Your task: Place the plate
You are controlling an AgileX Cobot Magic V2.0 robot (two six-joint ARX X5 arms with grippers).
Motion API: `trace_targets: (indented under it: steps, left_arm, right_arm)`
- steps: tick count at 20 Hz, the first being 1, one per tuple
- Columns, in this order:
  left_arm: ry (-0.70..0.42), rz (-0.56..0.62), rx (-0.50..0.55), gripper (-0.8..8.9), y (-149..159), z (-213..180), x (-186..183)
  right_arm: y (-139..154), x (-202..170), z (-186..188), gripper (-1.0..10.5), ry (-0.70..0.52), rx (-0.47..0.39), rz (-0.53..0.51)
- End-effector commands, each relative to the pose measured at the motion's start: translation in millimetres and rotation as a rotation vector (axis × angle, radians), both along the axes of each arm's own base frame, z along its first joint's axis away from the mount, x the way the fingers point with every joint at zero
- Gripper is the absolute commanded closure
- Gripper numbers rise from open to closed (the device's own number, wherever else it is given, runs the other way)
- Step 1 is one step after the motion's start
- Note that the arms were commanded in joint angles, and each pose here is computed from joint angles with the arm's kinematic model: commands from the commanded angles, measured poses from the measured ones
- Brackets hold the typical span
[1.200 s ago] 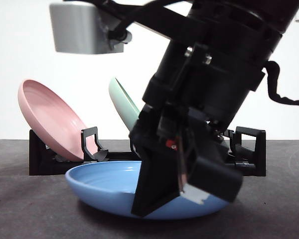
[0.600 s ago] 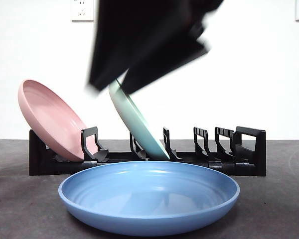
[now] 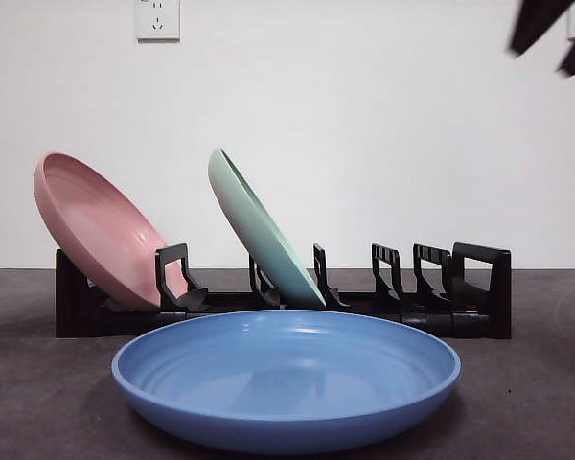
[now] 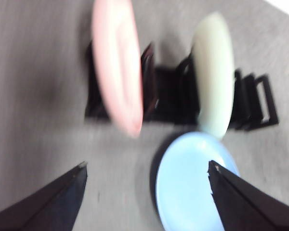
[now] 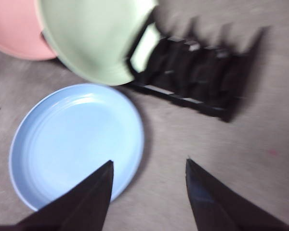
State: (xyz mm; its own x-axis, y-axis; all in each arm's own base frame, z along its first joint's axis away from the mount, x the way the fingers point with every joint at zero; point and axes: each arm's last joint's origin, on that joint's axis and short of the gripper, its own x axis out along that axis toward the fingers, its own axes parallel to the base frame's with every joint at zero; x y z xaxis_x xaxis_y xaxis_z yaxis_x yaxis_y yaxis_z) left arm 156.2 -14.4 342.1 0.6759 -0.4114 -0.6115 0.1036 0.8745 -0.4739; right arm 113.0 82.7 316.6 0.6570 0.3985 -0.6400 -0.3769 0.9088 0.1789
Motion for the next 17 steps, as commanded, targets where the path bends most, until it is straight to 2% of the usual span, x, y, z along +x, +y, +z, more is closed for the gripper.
trace_targets:
  steps: [1,5,8,17]
  left_arm:
    - [-0.054,-0.004,0.075,4.16,-2,18,18]
    - [-0.041,0.041,0.214,4.16,-12,40,60]
    - [0.046,0.036,0.295,4.16,-25,43,92]
    - [0.231,0.052,0.51,4.17,-54,5,159]
  right_arm:
    - [-10,-6,5,7.1,-0.026,-0.006,-0.015]
    - [-22,-18,8,7.1,-0.035,0.0,-0.041]
    - [-24,-21,8,7.1,-0.032,0.001,-0.043]
    - [-24,-21,8,7.1,-0.032,0.002,-0.044]
